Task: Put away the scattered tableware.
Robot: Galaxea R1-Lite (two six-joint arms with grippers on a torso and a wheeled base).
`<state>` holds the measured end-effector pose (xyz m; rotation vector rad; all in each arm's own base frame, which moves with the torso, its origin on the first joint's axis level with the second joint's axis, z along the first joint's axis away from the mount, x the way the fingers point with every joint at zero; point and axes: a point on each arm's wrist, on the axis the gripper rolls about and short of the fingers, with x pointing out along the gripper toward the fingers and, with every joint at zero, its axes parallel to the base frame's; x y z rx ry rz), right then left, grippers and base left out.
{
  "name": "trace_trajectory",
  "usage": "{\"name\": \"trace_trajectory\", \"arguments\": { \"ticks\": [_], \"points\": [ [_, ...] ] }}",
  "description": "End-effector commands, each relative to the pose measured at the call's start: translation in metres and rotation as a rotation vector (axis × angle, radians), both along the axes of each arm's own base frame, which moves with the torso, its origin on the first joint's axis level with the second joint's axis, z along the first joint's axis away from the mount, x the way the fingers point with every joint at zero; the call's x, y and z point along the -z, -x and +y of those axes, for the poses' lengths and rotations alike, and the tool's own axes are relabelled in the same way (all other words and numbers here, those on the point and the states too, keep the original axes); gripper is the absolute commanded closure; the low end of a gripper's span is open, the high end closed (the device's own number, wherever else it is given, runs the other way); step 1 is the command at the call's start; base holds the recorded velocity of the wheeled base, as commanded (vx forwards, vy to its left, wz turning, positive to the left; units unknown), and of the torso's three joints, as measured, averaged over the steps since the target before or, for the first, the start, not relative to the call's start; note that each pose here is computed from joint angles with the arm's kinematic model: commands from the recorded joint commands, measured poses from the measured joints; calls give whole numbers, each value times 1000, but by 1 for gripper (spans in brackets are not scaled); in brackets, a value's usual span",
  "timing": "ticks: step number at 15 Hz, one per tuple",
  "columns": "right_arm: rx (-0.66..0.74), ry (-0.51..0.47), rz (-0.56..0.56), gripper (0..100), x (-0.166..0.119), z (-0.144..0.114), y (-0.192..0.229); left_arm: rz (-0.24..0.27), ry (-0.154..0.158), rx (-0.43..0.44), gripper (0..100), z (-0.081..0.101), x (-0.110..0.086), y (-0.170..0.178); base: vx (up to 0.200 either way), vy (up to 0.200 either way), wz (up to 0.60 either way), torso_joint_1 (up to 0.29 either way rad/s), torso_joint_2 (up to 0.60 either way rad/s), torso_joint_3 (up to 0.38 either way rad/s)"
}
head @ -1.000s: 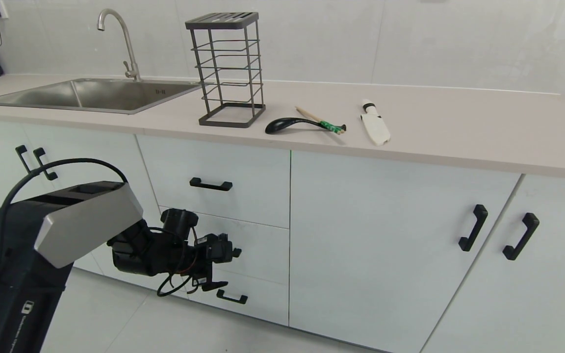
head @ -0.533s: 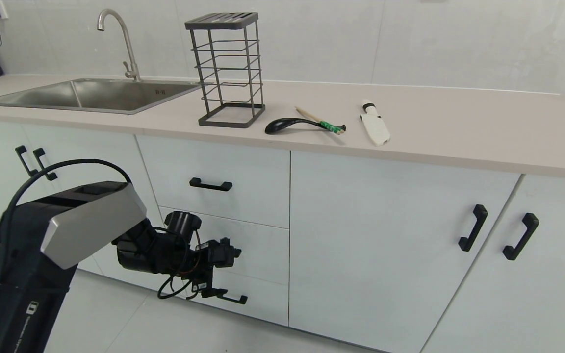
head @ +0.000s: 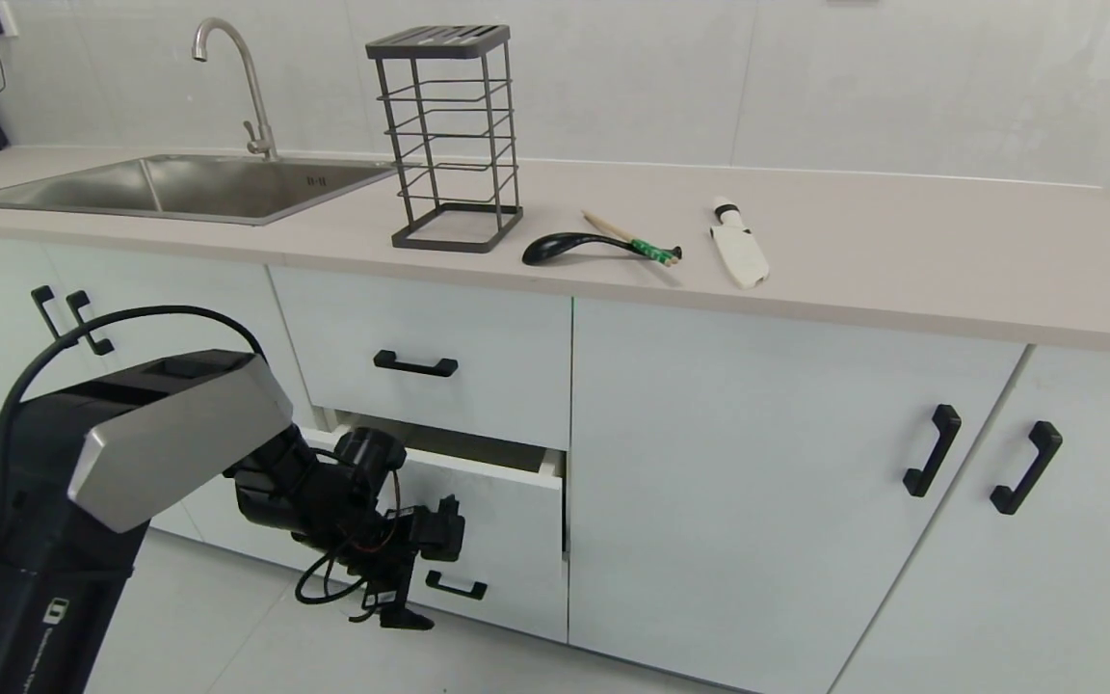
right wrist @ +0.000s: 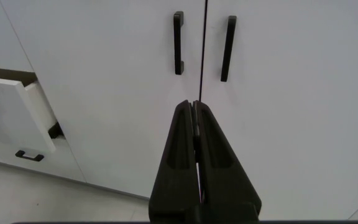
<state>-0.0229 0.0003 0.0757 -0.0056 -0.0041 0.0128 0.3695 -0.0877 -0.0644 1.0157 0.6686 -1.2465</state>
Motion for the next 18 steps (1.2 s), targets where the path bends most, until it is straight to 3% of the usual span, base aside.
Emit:
{"name": "trace_trajectory", "arguments": {
  "ticks": [1,4,8,10,14,18],
  "points": [
    [-1,1,1,100,0,0,0,-76,9,1,0,-2,-19,-5,0,0,0,0,0,0],
    [-1,1,1,100,0,0,0,-60,4,20,0,-6,-25,-1,0,0,0,0,0,0],
    [-1,1,1,100,0,0,0,0,-43,74,0,-3,-23,11,0,0,0,0,0,0],
    [-1,1,1,100,0,0,0,21,-46,75,0,0,-28,23,0,0,0,0,0,0],
    [-1,1,1,100,0,0,0,124,-61,66,0,12,-23,60,0,0,0,0,0,0],
    [-1,1,1,100,0,0,0,104,-52,75,0,14,-34,80,0,0,0,0,0,0]
  ]
}}
